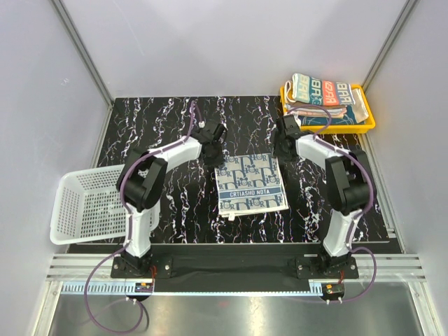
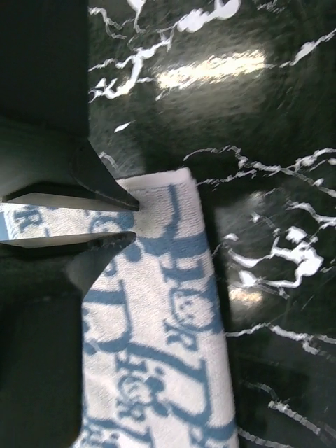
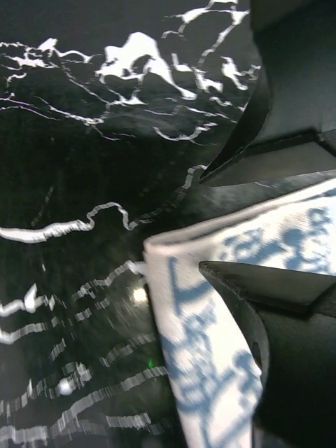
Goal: Fold and stack the towels
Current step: Fold the towel
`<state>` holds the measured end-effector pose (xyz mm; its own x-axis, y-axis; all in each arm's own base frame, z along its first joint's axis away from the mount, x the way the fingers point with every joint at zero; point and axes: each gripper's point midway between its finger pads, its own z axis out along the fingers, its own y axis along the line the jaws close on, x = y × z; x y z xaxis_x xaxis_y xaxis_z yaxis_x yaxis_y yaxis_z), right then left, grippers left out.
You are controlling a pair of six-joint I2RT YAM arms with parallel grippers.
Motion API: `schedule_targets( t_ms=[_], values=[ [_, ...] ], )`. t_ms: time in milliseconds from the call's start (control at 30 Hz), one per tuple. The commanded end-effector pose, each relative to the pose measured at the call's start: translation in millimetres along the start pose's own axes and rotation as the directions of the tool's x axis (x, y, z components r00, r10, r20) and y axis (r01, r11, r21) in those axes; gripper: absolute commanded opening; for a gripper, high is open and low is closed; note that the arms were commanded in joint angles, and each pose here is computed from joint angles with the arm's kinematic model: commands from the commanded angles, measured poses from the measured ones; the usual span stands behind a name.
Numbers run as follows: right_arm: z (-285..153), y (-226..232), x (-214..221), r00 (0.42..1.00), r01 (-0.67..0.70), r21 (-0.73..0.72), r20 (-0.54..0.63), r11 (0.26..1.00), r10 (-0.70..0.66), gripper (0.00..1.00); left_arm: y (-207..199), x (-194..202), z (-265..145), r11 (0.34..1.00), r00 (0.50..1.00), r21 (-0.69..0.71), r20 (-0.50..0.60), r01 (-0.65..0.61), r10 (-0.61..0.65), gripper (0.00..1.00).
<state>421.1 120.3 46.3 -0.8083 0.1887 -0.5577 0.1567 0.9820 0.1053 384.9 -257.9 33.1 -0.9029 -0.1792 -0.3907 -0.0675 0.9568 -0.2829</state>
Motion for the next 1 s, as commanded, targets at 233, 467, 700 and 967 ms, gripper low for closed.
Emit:
schedule_targets(
  t_ms=[233, 467, 700, 967],
  values=[
    [37.6, 0.7, -10.6, 0.999, 0.041, 0.078, -0.006, 0.996, -0.041, 0.49, 17.1, -32.3, 8.3, 0.993, 0.999, -0.119, 0.030, -0.026, 0.030, 0.27],
    [37.0, 20.4, 31.4, 0.996, -0.024, -0.014, -0.087, 1.000, 0.022, 0.46, 31.5, -45.9, 20.3, 0.985, 0.999, -0.165, 0.012, -0.041, 0.043, 0.30],
    [24.6, 43.9, 47.7, 0.988, -0.094, -0.120, -0.133, 0.988, 0.078, 0.45, 35.1, -62.7, 28.7, 0.984, 0.998, -0.168, -0.010, -0.058, 0.057, 0.31],
    [26.0, 34.6, 0.5, 1.000, 0.000, -0.057, -0.024, 0.998, -0.002, 0.49, 27.9, -76.3, 14.5, 0.993, 0.997, -0.098, 0.037, -0.067, 0.071, 0.37]
  ],
)
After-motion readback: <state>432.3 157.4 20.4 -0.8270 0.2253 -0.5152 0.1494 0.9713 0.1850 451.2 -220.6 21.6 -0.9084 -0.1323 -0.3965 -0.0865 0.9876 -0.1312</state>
